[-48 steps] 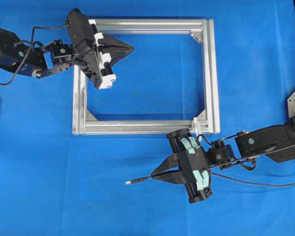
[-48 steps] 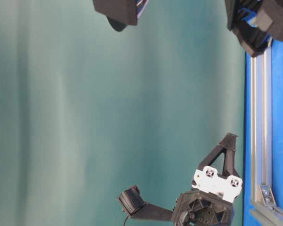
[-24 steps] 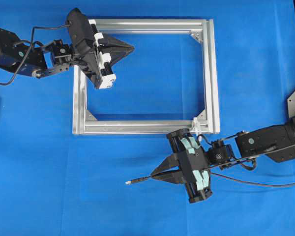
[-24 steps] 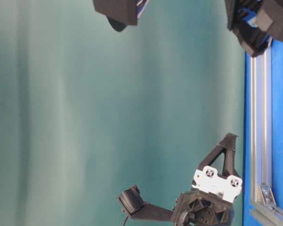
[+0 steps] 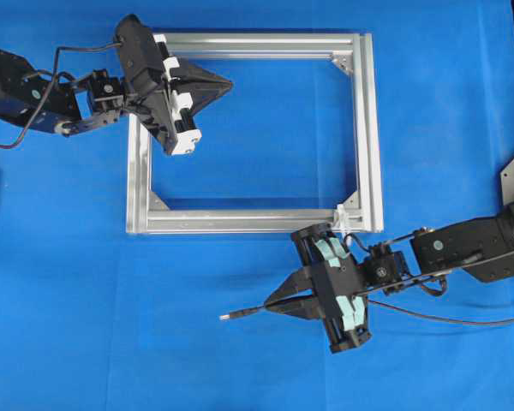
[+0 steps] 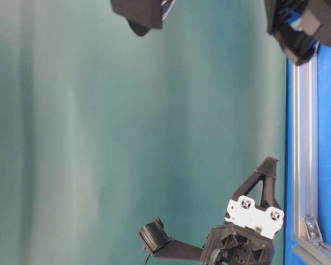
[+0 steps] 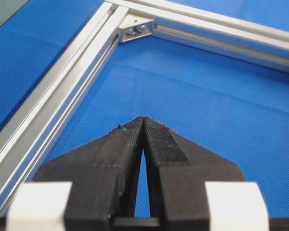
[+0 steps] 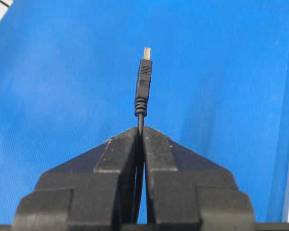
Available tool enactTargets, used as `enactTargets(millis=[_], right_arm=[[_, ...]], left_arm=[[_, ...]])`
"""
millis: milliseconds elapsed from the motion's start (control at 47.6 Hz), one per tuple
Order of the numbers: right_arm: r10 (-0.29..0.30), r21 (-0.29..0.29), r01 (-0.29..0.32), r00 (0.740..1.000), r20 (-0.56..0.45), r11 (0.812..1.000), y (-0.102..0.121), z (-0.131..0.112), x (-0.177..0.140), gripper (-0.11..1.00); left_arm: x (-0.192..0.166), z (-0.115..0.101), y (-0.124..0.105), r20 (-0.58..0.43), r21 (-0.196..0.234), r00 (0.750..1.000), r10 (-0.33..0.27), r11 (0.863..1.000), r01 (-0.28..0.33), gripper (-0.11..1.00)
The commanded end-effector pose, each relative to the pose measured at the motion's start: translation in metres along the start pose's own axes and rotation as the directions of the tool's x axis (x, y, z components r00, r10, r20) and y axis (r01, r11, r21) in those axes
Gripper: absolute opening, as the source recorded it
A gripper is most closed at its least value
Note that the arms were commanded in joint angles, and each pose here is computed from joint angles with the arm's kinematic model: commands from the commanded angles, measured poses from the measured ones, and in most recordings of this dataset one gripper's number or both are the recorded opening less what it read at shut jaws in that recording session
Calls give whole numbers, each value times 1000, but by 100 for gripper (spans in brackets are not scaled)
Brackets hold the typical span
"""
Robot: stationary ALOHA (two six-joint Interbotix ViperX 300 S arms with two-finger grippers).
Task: Insert the wire through the string loop located on the right side.
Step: 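Lift the USB cable with the right gripper, plug pointing forward, then move the right gripper left, bringing the plug toward the white zip-tie loop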
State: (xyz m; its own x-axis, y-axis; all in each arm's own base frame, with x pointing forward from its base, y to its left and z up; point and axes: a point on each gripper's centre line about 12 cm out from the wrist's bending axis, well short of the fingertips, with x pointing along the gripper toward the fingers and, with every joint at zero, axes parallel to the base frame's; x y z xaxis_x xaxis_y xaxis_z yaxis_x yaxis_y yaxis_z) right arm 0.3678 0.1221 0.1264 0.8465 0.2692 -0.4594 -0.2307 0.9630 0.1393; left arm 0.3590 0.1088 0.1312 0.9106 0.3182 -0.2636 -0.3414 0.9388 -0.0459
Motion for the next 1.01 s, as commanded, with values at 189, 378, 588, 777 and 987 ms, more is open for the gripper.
enactTargets(millis=[189, 378, 588, 777, 987], right_arm=[[-8, 26, 8, 1000, 6, 1000, -3, -6, -31, -3], [-16, 48, 17, 1000, -25, 999, -4, -26, -63, -3], [-27, 81, 30, 999, -42, 996, -8, -51, -105, -3], [-25, 92, 26, 1000, -14, 995, -12, -64, -141, -3], [-16, 96, 18, 1000, -19, 995, -15, -77, -168, -3]], left_arm=[[-3, 14, -1, 43, -2, 999, -5, 1000, 5, 0], [-3, 14, -2, 44, -2, 999, -6, 1000, 6, 0], [-3, 15, -2, 44, -4, 999, -6, 1000, 6, 0], [-3, 15, -2, 46, -7, 999, -6, 1000, 6, 0], [-3, 14, -1, 44, -8, 999, -5, 1000, 5, 0]])
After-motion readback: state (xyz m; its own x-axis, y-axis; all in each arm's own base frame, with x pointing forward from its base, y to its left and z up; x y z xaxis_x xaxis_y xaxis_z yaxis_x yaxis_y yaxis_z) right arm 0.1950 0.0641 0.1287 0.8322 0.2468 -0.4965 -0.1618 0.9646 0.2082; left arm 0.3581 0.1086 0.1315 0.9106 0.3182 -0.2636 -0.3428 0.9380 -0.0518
